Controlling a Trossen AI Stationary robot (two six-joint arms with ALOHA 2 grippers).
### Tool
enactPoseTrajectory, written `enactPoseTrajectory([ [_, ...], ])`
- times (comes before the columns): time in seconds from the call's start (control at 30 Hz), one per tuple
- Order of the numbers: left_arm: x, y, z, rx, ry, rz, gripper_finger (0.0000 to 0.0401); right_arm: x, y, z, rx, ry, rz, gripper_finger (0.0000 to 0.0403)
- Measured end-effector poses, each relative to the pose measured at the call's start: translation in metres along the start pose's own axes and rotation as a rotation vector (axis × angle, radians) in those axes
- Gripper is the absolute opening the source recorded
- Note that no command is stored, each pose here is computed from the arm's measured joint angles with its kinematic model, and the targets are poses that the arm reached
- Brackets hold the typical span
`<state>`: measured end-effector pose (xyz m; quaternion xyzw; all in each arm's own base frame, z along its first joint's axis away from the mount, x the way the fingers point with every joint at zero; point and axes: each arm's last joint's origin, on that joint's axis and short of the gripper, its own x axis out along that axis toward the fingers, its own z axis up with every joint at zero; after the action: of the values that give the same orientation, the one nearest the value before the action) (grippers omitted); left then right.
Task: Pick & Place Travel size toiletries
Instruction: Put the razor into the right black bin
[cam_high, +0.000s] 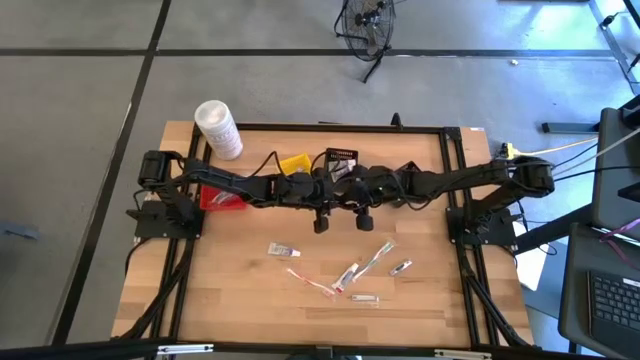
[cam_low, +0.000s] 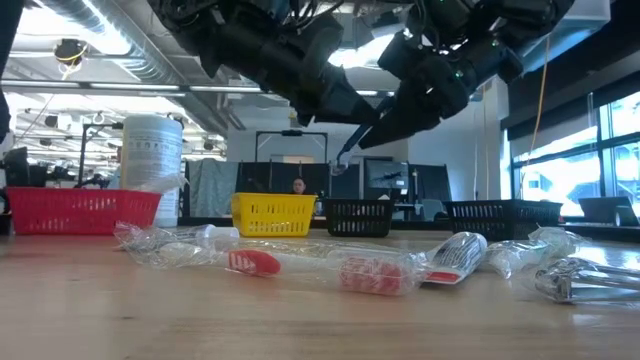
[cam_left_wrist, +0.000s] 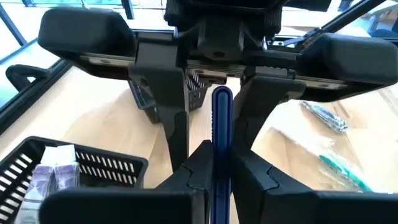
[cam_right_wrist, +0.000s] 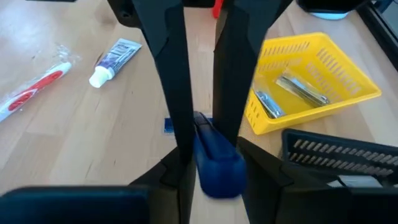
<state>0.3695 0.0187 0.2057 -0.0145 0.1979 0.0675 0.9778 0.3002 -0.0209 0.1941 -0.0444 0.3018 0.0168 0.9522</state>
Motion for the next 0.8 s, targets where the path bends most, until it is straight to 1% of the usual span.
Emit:
enactPoseTrajectory([
  [0.23,0.000,0.000,0.003,-0.002,-0.024,-0.001,0.0033,-0.011,0.000,0.005,-0.004,-0.016,-0.002,0.0119],
  [0.43,0.000,0.000,-0.003,0.002,0.023,0.001,0.0033,-0.021,0.001,0.004,0.001,0.027,0.004,0.0133],
  [0.53,0.000,0.000,-0.003,0.002,0.018,0.001,0.0033,-0.031,0.001,0.007,0.000,0.013,0.002,0.0137],
  [0.67,0.000,0.000,-0.003,0.002,0.025,0.001,0.0033,-0.044,0.001,0.013,-0.001,-0.020,-0.003,0.0135],
  [0.8,0.000,0.000,-0.004,0.000,0.032,0.002,0.0033,-0.048,0.002,0.015,0.018,-0.029,-0.002,0.0125],
])
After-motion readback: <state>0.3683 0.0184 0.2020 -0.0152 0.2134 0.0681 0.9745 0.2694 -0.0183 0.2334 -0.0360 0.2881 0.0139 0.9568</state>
